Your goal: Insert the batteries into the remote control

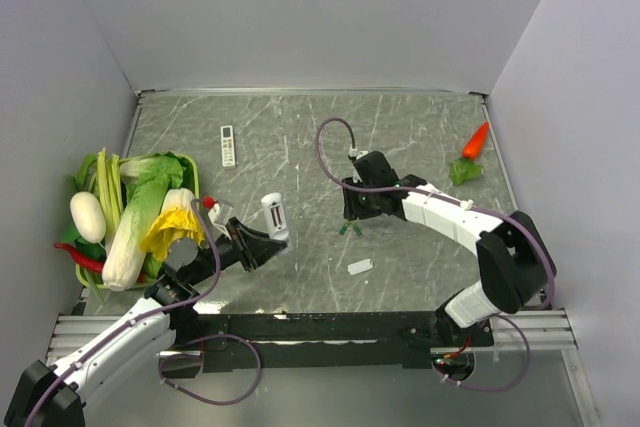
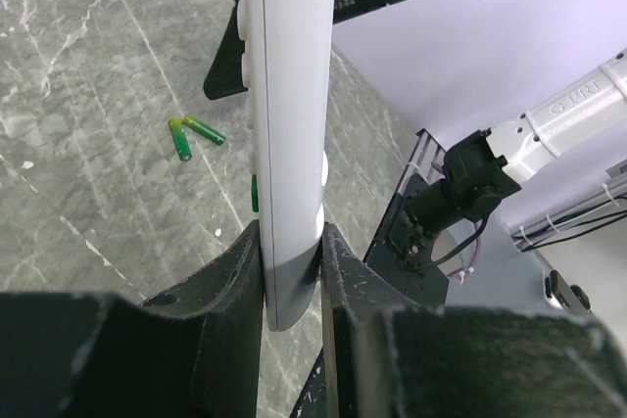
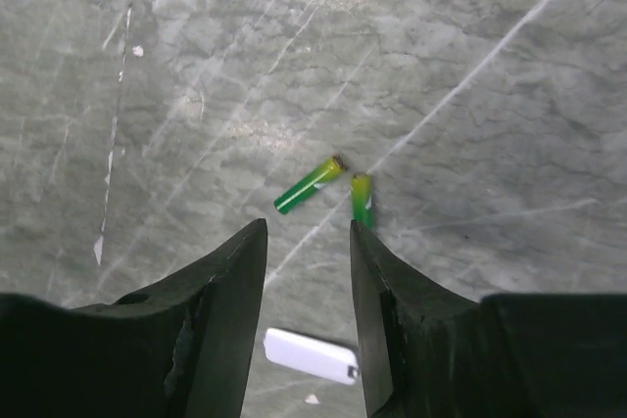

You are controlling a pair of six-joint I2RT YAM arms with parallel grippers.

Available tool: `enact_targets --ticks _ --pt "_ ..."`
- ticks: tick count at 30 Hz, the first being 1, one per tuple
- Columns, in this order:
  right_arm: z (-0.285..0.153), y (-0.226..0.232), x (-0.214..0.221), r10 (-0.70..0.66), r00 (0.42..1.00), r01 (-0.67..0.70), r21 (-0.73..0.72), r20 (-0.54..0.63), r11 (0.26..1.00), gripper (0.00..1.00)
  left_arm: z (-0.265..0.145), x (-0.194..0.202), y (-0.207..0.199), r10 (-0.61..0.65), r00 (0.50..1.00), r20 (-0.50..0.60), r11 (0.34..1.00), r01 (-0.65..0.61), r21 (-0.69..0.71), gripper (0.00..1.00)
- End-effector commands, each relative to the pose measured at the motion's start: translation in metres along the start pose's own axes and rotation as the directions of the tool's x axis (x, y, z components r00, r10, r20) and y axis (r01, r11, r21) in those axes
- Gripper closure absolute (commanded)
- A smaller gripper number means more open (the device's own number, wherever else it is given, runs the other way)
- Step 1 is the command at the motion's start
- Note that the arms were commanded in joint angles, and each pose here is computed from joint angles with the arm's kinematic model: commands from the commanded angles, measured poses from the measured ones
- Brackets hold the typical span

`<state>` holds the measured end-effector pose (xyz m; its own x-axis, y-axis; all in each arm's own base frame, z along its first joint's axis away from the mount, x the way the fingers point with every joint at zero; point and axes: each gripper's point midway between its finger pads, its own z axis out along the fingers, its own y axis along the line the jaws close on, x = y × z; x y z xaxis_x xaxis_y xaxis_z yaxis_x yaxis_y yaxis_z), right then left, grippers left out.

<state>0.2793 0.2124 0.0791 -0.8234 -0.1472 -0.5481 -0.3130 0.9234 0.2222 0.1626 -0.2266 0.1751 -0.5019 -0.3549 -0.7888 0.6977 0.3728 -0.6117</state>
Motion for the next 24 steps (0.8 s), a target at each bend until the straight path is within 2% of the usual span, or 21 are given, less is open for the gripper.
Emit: enact_targets --ticks 1,8,17,21,24 --pt "0.015 0.016 -0.010 0.088 0.996 -0.088 -0.023 -0.010 0.996 0.54 0.001 -0.008 -0.003 0.028 0.999 0.027 1.000 -0.028 0.012 0.99" --pt "0.034 0.015 0.001 0.100 0.993 -0.098 0.037 -0.057 0.994 0.57 0.001 -0.006 -0.003 0.021 1.000 0.017 1.000 -0.021 0.012 0.99" --pt "0.040 0.024 0.018 0.093 0.990 -0.092 0.014 -0.105 0.996 0.59 0.002 -0.006 -0.002 0.018 1.000 0.013 1.000 -0.018 0.006 0.99" --pt "0.039 0.030 0.024 0.066 0.991 -0.067 -0.008 -0.116 0.998 0.58 0.002 -0.006 -0.003 0.017 1.000 0.010 1.000 -0.017 0.008 0.99" --pt "0.031 0.031 0.019 -0.021 0.996 0.018 -0.031 -0.091 0.999 0.54 0.002 -0.006 -0.003 0.019 1.000 0.008 1.000 -0.019 0.006 0.99"
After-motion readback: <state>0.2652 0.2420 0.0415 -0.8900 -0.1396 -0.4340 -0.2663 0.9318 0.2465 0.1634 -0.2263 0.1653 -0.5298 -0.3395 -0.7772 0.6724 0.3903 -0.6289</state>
